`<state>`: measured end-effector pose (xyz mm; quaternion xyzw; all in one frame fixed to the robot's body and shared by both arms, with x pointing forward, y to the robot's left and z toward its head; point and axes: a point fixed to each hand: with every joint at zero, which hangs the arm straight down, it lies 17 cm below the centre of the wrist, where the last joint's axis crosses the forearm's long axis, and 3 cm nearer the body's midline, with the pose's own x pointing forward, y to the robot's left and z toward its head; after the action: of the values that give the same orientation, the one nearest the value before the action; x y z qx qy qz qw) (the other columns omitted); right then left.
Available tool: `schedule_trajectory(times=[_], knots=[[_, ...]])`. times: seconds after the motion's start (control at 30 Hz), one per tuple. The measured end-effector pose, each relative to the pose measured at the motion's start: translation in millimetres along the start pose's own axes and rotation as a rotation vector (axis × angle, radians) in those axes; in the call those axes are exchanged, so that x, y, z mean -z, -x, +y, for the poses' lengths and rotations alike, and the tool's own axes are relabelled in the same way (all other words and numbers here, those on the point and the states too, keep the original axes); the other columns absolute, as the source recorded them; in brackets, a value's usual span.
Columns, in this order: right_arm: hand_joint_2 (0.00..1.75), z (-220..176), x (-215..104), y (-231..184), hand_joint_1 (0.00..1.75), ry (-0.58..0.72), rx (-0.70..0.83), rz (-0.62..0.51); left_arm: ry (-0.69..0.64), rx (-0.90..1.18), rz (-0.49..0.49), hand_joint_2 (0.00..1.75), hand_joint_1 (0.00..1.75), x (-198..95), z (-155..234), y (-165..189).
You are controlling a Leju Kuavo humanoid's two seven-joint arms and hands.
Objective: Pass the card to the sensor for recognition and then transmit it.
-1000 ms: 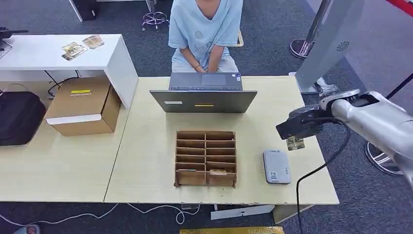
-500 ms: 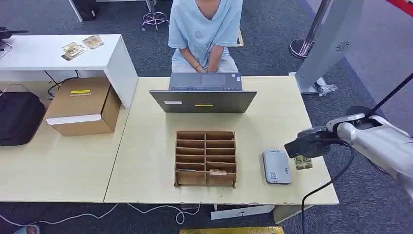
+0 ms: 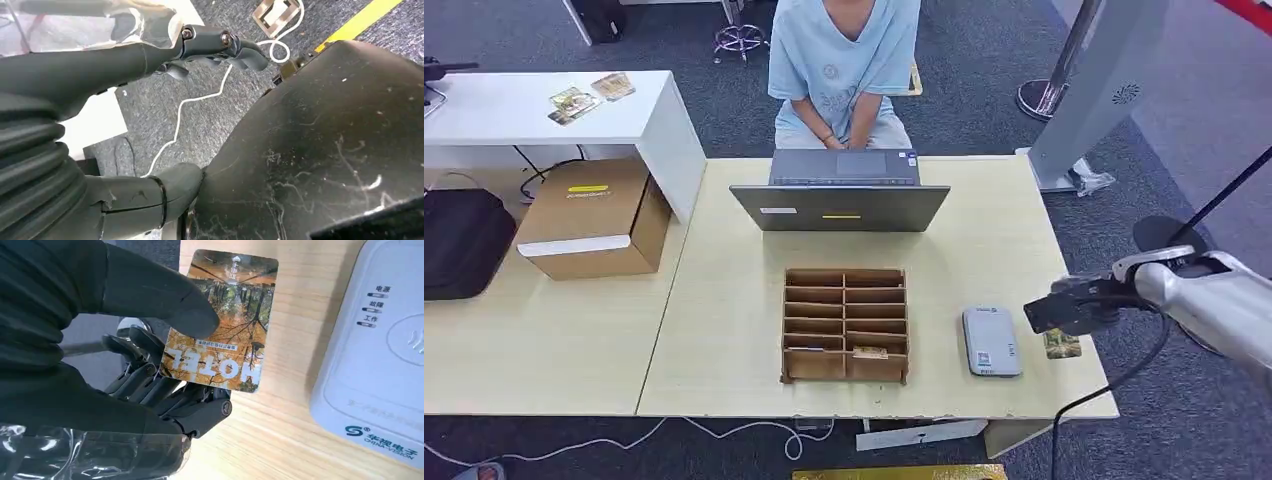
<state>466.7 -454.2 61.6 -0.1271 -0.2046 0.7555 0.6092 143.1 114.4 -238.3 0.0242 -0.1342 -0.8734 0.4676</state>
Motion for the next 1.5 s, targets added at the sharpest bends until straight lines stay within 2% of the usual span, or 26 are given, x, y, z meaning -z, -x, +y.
schedule_trajectory(times=[0.3, 0.67, 1.5], knots=[[1.75, -5.7, 2.3, -12.2, 1.75, 0.004, -0.014, -0.033, 0.000, -0.031, -0.003, 1.75, 0.00, 0.0, 0.1, -0.7], [1.75, -15.2, 11.6, -47.4, 1.75, -0.031, -0.058, -0.080, -0.008, -0.057, -0.005, 1.75, 0.00, 0.5, 0.2, -0.5], [1.75, -28.9, 14.3, -72.3, 1.75, -0.028, -0.078, -0.114, -0.005, -0.094, 0.007, 1.75, 0.00, 0.5, -1.1, 1.0]])
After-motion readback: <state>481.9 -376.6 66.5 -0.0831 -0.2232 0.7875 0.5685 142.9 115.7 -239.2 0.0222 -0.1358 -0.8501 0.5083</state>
